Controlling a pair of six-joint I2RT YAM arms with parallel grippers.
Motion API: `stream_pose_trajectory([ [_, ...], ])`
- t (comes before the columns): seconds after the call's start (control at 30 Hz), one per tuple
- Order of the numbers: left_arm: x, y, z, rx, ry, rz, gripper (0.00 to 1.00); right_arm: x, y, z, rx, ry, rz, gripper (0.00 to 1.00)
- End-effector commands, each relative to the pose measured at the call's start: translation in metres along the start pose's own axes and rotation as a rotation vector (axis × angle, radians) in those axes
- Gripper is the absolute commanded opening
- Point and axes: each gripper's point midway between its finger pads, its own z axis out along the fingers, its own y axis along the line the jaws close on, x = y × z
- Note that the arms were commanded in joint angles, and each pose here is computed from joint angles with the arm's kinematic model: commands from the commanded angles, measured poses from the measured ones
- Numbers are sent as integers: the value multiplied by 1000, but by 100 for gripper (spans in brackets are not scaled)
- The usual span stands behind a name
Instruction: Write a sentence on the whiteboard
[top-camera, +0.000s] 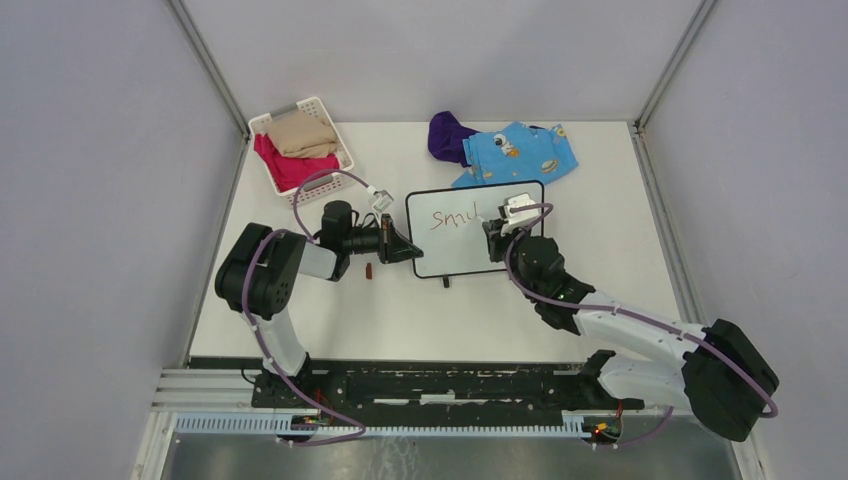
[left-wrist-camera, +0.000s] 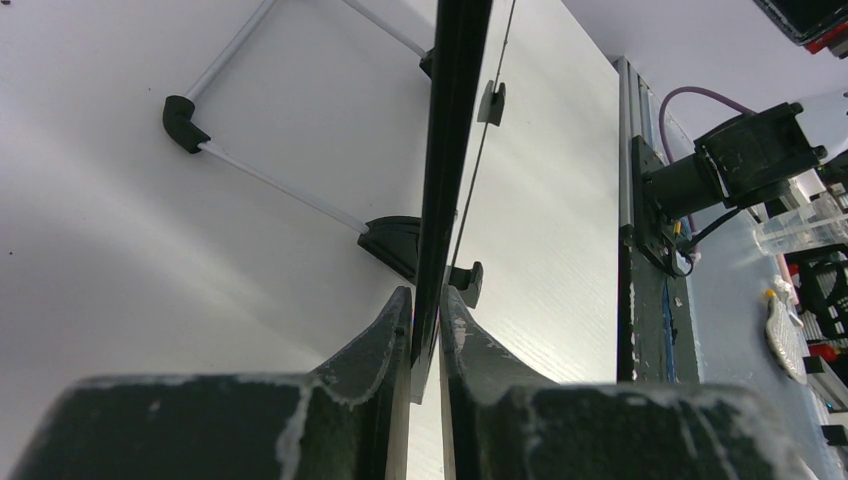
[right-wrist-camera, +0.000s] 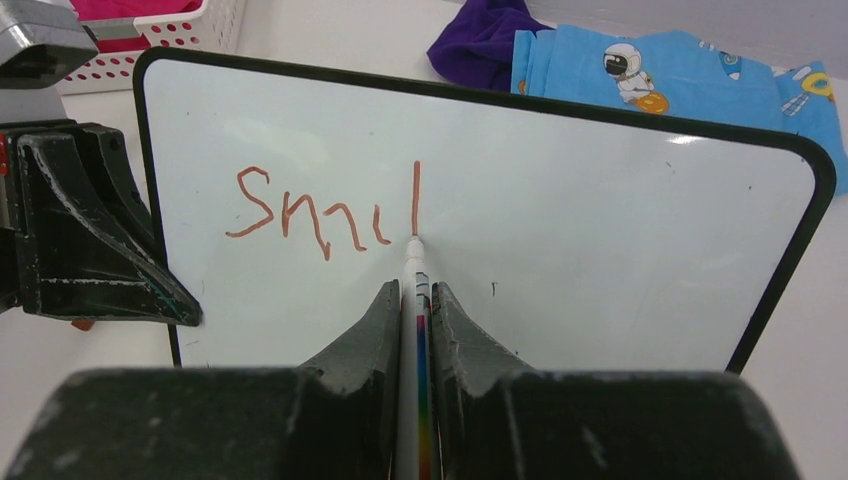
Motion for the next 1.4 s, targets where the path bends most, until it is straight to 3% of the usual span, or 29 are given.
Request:
stream_pose_trajectory([
  [0.0,-5,13,-1,-66,-8,46,2,9,-7,-5,17,11,16,0],
  [0.23,-4,13,0,-65,-5,42,2,11,-15,-11,45,11,19,0],
  [0.67,-5,13,0,-67,-2,45,2,-33,-4,-9,0,-83,48,0],
  [1.37,-3,13,1,-72,10,49,2,-18,-28,-5,98,-53,33,0],
])
